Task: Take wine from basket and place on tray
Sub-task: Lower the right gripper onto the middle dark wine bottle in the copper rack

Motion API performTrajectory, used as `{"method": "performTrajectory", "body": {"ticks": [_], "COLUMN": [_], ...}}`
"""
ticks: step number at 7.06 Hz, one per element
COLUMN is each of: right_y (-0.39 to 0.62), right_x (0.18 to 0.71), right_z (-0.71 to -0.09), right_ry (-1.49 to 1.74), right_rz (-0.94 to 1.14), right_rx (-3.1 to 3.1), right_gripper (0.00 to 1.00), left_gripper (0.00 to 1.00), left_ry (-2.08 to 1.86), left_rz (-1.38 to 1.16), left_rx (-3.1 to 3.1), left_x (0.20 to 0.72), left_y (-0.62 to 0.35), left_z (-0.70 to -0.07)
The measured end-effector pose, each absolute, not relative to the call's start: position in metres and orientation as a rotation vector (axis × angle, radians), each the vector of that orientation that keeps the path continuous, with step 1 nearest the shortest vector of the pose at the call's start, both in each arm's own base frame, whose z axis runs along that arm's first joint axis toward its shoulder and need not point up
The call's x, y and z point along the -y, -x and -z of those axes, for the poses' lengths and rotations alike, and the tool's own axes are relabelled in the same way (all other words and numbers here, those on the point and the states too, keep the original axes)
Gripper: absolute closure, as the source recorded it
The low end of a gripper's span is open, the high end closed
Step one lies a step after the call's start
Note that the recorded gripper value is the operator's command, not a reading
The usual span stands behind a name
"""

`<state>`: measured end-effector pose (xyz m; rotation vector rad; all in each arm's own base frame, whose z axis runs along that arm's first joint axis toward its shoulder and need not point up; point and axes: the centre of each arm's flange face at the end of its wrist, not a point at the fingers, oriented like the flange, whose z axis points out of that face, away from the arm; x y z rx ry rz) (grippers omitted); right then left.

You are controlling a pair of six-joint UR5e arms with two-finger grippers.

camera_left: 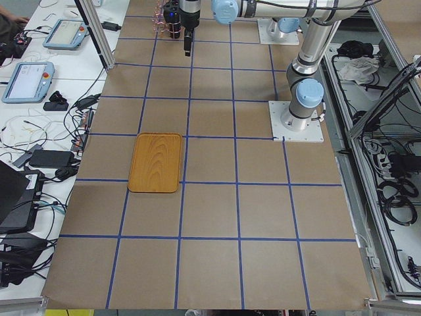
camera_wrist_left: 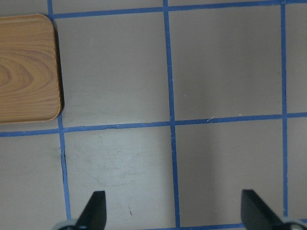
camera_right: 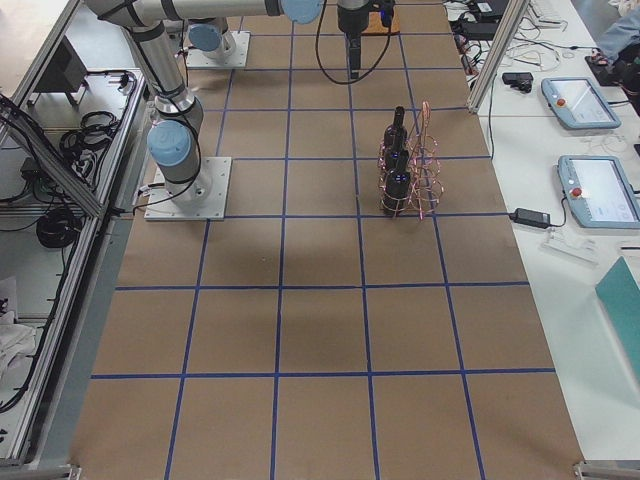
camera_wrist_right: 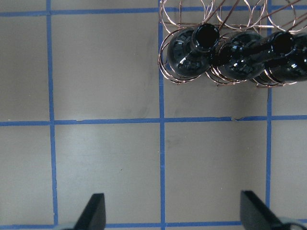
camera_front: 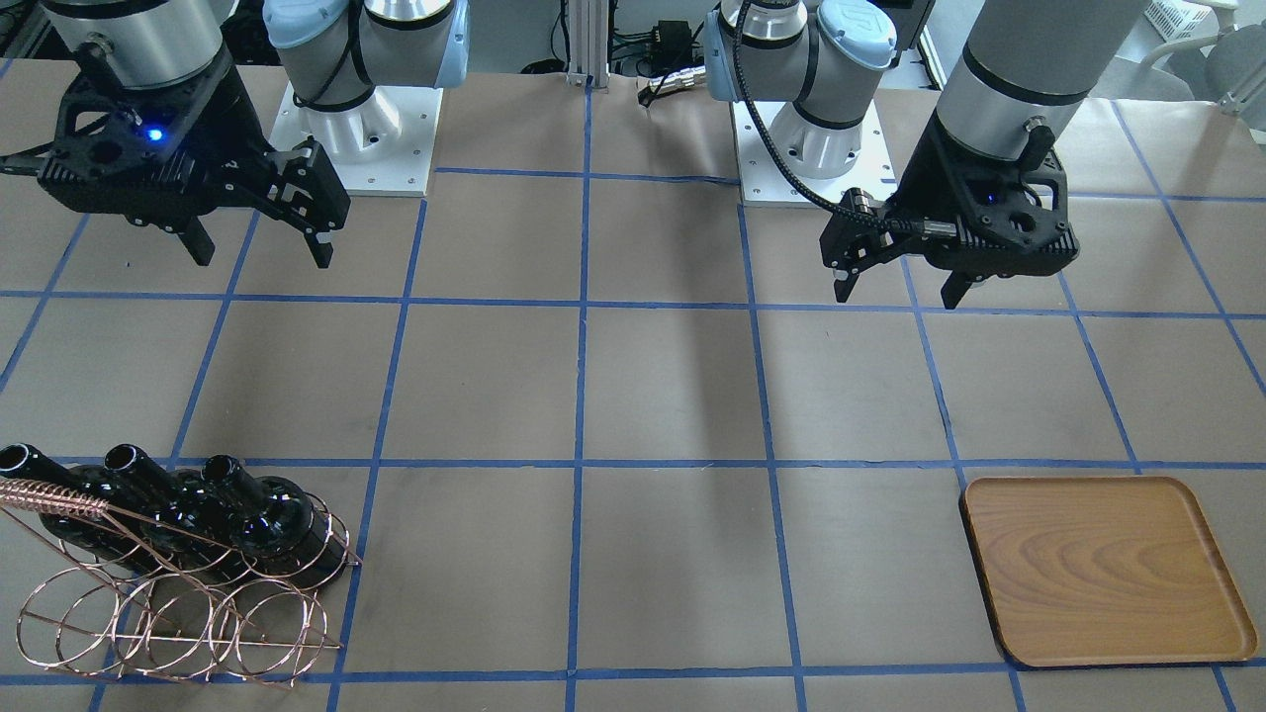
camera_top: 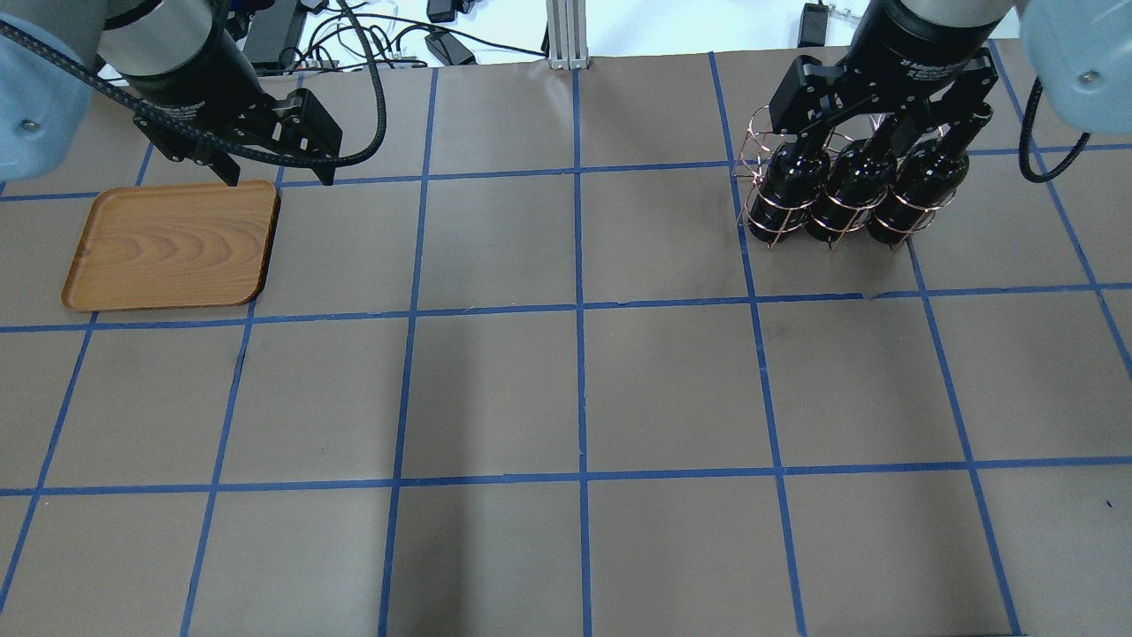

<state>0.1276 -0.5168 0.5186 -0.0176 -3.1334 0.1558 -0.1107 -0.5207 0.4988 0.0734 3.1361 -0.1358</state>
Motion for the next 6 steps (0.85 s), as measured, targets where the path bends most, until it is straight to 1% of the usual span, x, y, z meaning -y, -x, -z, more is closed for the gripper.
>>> {"method": "performTrajectory", "body": {"ticks": [2, 4, 6], "right_y": [-0.102, -0.05, -0.018], "right_x": [0.567, 0.604, 0.628], "right_z": [-0.506, -0.48, -0.448], "right_ry": [0.073, 0.052, 0.064], "right_rz": [-0.129, -0.089, -0.06], "right_rx": [3.116, 3.115, 3.116], "right_gripper": [0.0, 0.01, 0.07], "left_gripper": [0.0, 0.0, 0.0], "left_ry": [-0.07, -0.062, -0.056], "left_rz": [0.134, 0.134, 0.133], "left_rx": [-3.133, -3.131, -3.135], "left_x": [0.521, 0.521, 0.521], "left_y": [0.109, 0.105, 0.105], "left_z": [-0.498, -0.498, -0.498]}}
